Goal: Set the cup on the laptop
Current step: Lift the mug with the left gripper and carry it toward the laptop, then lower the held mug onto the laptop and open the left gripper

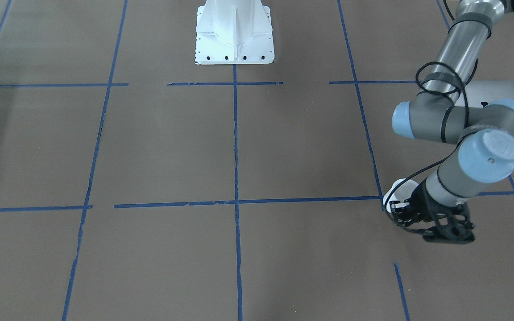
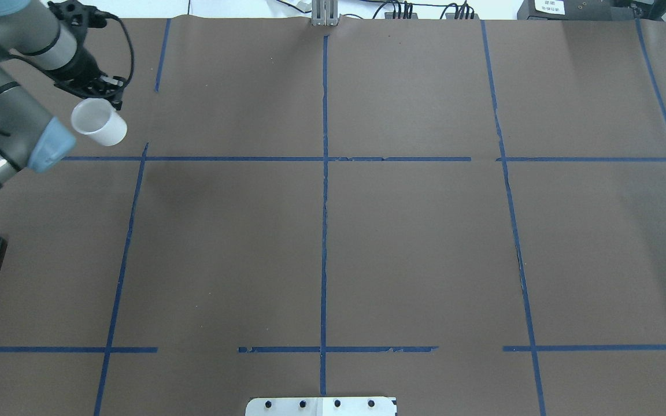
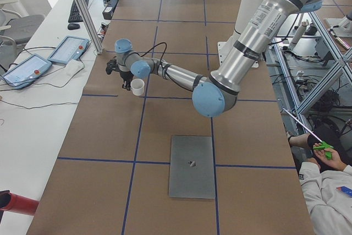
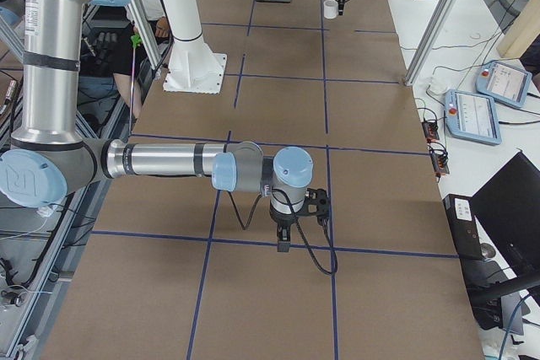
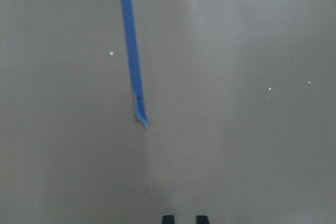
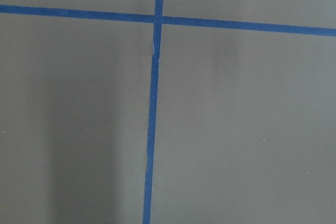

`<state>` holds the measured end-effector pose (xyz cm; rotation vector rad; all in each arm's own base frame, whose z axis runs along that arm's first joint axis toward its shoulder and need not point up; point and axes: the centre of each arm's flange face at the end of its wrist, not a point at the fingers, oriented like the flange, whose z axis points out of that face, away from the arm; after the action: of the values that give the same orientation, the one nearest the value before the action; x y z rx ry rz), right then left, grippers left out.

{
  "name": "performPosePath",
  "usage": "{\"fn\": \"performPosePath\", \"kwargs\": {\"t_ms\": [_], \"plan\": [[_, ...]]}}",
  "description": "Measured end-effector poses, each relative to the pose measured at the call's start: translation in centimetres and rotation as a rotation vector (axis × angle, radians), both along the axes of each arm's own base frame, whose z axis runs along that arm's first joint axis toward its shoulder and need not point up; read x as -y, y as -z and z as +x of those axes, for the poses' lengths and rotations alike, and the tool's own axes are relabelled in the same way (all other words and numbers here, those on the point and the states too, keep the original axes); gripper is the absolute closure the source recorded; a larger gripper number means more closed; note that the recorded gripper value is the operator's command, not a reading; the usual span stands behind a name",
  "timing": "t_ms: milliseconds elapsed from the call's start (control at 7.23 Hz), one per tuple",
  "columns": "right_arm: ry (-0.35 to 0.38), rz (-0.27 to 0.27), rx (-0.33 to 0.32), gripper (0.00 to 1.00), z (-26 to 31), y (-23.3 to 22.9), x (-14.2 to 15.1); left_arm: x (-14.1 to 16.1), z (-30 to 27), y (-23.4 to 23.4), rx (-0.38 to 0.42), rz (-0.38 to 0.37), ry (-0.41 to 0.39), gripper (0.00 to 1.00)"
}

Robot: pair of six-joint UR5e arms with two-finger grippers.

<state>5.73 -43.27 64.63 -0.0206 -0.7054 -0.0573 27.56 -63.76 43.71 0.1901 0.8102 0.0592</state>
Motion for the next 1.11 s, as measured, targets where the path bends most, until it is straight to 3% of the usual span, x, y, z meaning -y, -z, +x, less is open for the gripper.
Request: {"fn": "performPosePath", "kwargs": {"t_ms": [553,691,830,1106], "plan": [[0.000,0.000,0.000,0.00,0.0,0.0,0.0,-12.7,-15.0,-15.5,0.061,-0.062,-0.055,1.00],[0.000,0.000,0.000,0.00,0.0,0.0,0.0,-17.2,-18.3,-19.6,0.069,-0.083,-0.061,1.00],[0.000,0.000,0.000,0.00,0.0,0.0,0.0,-21.7,-20.5,-22.4,0.056,-0.084,-0.035,1.00],[0.000,0.001,0.000,0.00,0.0,0.0,0.0,-26.7,-22.4,-24.6,0.003,-0.105,0.101,1.00]]}}
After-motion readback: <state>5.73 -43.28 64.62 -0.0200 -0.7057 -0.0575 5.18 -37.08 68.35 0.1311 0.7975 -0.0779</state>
